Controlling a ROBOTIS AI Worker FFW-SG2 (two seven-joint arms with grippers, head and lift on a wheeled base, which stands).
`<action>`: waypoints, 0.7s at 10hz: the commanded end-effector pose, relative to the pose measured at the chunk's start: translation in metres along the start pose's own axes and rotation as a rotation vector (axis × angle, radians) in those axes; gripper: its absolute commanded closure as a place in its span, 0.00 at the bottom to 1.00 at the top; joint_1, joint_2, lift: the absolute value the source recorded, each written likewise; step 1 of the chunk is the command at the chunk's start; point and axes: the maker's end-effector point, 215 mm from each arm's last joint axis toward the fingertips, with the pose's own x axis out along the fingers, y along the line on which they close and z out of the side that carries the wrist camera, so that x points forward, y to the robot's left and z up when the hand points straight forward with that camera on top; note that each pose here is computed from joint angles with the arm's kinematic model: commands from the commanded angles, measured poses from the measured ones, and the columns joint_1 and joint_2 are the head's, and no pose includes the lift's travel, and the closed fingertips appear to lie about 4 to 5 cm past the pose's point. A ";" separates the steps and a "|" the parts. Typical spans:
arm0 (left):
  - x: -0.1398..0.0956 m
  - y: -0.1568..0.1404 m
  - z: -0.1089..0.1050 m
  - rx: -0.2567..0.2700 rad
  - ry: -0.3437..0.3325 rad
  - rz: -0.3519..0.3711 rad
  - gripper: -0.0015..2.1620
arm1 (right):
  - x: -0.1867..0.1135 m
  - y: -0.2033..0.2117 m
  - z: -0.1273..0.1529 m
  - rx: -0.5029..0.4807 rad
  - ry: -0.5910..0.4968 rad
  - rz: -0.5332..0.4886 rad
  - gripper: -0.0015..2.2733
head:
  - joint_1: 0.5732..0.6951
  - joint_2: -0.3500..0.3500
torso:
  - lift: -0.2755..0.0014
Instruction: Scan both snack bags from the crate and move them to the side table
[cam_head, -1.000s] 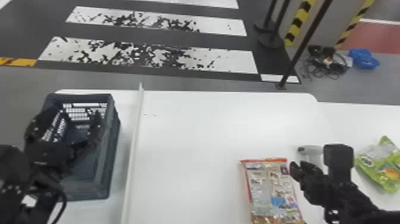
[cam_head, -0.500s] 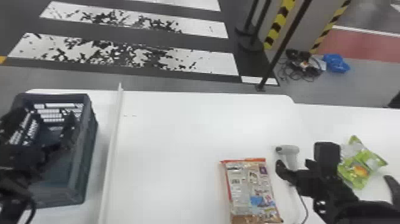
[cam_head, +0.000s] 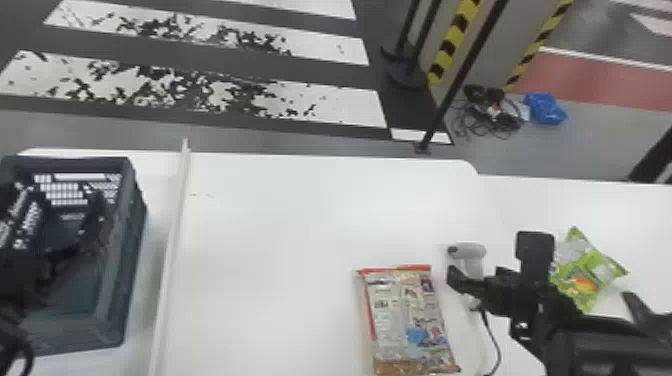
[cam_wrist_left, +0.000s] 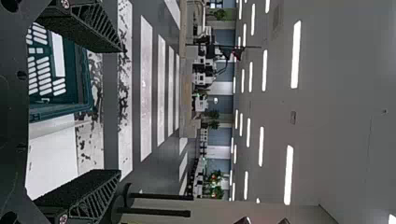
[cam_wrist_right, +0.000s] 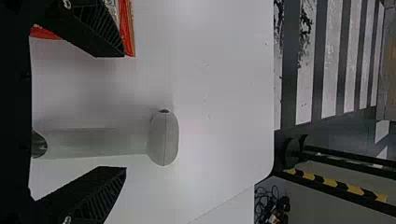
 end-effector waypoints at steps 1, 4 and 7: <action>0.000 0.000 0.000 0.001 0.001 0.000 0.03 | 0.009 -0.013 -0.001 -0.001 0.017 -0.014 0.03 | 1.00 0.16 | 0.89; -0.001 0.000 -0.001 0.006 0.004 -0.001 0.03 | 0.022 -0.021 -0.014 0.018 0.063 0.014 0.03 | 1.00 0.13 | 0.89; -0.001 -0.003 -0.001 0.008 0.006 -0.006 0.03 | 0.033 -0.027 -0.023 0.037 0.087 0.044 0.03 | 1.00 0.12 | 0.89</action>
